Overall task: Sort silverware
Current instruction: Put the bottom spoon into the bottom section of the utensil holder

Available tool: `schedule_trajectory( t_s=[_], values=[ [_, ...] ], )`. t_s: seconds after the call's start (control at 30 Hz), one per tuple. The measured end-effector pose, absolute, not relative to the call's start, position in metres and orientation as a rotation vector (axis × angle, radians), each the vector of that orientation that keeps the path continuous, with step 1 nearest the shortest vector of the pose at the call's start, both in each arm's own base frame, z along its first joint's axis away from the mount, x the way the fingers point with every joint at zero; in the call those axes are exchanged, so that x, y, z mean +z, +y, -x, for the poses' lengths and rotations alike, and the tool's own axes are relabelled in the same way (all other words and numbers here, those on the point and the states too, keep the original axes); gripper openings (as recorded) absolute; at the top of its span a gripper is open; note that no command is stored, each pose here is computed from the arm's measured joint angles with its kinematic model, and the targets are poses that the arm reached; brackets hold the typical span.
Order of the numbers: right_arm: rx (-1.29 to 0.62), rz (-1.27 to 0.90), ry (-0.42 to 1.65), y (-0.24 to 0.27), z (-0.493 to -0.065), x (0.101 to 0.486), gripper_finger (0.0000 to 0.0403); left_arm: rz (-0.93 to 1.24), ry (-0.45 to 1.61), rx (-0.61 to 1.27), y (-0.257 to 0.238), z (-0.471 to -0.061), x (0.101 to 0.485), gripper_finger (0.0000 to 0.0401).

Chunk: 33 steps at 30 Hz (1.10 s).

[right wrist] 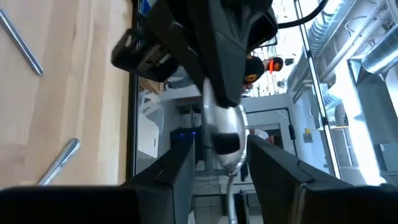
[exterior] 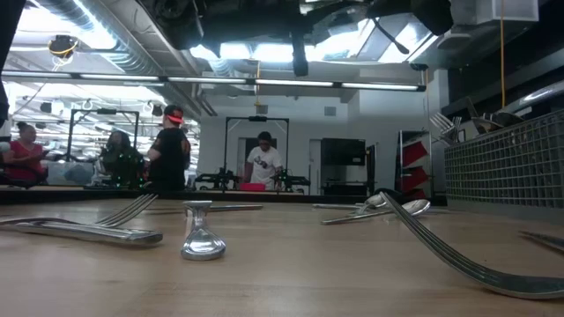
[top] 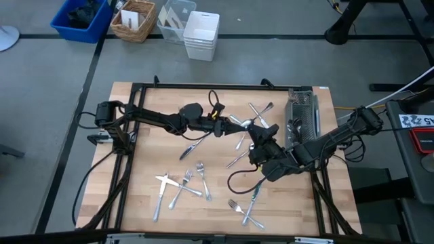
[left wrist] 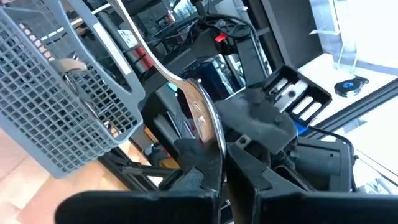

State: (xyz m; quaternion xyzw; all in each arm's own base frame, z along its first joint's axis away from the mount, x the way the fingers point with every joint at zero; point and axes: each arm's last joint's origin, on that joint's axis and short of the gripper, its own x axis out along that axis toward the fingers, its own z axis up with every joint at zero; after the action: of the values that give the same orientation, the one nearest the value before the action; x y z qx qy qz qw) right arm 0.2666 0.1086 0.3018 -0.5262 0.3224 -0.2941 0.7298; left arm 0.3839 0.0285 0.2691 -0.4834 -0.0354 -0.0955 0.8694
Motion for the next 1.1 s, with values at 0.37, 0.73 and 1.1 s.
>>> schedule_trajectory(
  t_s=[0.37, 0.73, 1.1],
  values=[
    [-0.644, 1.164, 0.706, 0.1094, -0.2685, 0.3022, 0.0147, 0.994, -0.067, -0.213, 0.0215, -0.3844, 0.2690, 0.0004],
    [-0.612, 1.196, 0.695, 0.1113, -0.2716, 0.3061, 0.0063, 1.007, -0.072, -0.217, 0.0206, -0.3843, 0.2697, 0.0010],
    [-0.618, 1.190, 0.691, 0.1114, -0.2718, 0.3066, 0.0037, 0.824, -0.080, -0.206, 0.0210, -0.3844, 0.2688, 0.0064]
  ],
)
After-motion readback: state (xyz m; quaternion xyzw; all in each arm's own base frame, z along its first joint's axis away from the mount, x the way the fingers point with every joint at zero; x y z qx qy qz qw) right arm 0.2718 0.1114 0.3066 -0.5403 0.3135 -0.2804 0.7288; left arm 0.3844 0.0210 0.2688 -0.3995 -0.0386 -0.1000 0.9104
